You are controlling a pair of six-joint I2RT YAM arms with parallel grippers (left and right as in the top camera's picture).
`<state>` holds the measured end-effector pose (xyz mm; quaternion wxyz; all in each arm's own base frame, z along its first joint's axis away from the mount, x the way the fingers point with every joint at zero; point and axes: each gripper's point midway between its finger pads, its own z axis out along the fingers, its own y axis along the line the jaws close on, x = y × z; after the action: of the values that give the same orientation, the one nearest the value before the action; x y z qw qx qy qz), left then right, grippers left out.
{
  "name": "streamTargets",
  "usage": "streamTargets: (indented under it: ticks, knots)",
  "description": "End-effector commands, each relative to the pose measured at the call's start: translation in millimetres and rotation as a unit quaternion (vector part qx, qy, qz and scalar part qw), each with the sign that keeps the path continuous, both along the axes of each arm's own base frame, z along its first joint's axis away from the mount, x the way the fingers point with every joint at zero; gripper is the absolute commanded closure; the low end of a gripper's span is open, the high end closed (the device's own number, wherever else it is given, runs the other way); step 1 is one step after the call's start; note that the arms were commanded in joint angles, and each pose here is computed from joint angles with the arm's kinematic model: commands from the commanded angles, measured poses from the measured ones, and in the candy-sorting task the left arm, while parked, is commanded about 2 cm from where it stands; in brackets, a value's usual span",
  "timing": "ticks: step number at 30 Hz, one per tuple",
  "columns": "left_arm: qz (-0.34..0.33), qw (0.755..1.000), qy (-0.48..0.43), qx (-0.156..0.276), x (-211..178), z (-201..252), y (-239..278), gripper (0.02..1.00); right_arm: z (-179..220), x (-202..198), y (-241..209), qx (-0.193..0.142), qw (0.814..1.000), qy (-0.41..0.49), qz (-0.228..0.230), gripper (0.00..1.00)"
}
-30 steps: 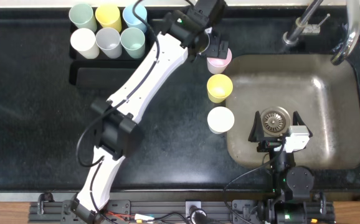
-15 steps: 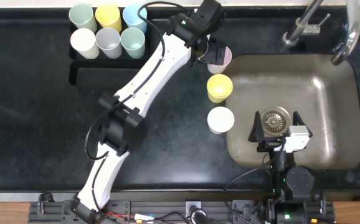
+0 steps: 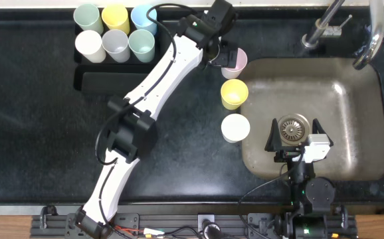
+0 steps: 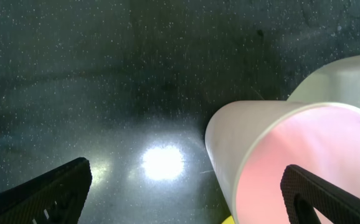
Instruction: Store Cups
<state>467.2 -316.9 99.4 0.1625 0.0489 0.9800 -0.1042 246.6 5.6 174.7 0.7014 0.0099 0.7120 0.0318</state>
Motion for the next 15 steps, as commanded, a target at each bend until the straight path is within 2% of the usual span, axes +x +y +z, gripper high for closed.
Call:
streamTargets:
  ticks: [1,2,4,5,7,15]
  knots:
    - [0.008,1.000,-0.009,-0.001,8,1,1,0.290,-3,0,2,-0.001,1.000,-0.001,0.006,0.005]
    - [0.008,1.000,-0.010,-0.002,8,1,1,0.494,-3,0,2,-0.001,1.000,-0.001,0.006,0.003]
    - [0.008,1.000,-0.010,-0.002,8,1,0,0.610,-3,0,2,-0.001,1.000,-0.001,0.006,0.003]
    - [0.008,1.000,-0.011,-0.003,8,1,0,0.713,-3,0,2,-0.001,1.000,-0.001,0.006,0.003]
    - [0.008,1.000,-0.014,-0.004,10,1,-1,0.982,-3,0,2,-0.001,1.000,-0.001,0.006,0.003]
    - [0.027,0.999,-0.025,-0.009,20,16,17,0.982,-3,0,2,-0.001,1.000,-0.001,0.006,0.005]
